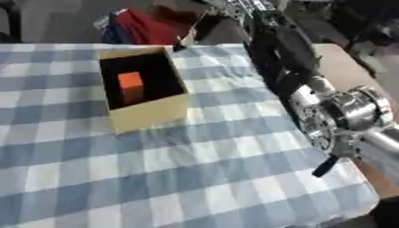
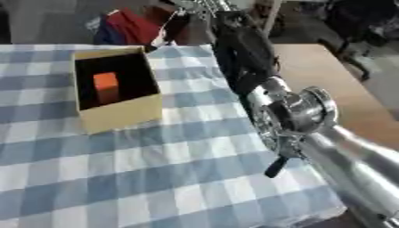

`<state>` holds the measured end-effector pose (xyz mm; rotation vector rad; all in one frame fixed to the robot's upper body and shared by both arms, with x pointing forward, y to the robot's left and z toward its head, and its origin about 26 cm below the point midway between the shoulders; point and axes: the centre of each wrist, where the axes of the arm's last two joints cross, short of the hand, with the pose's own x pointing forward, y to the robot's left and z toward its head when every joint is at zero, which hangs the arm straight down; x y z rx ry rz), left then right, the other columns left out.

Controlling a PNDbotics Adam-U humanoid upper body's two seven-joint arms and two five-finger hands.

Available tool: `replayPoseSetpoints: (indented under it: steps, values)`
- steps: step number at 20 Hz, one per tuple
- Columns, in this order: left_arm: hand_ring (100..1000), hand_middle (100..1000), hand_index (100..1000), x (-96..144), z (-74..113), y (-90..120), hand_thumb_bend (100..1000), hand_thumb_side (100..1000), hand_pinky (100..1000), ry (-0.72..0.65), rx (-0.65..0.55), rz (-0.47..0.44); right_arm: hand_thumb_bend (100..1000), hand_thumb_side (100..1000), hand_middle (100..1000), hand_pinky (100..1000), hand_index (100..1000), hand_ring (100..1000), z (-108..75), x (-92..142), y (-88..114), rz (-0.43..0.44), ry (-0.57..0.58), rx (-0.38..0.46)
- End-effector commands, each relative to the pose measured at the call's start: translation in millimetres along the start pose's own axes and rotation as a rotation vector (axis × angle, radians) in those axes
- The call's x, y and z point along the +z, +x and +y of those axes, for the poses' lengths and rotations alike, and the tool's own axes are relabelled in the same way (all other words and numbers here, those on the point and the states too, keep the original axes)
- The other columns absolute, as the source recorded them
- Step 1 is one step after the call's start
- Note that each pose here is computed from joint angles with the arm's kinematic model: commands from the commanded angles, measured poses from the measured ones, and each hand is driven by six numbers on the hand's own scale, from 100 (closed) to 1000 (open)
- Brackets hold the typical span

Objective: Pick up objects on the table and place them in the box.

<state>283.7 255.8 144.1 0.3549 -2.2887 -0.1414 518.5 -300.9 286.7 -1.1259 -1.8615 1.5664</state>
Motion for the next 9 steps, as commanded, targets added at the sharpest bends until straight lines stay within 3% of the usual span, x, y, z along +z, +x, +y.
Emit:
replayPoseSetpoints:
  steps: [1, 9]
  values:
    - [651, 607, 768, -3, 4.7, 4, 100, 600, 824, -0.002, -0.014, -0.020, 795, 490, 902, 755, 977, 772, -27.1, 20, -24, 0.117, -0.057, 0.004]
    - [650, 606, 767, -1, 5.7, 3, 100, 599, 825, 0.001, -0.023, -0.008, 783, 492, 898, 769, 984, 755, -30.5, 60, -54, 0.371, -0.132, -0.094]
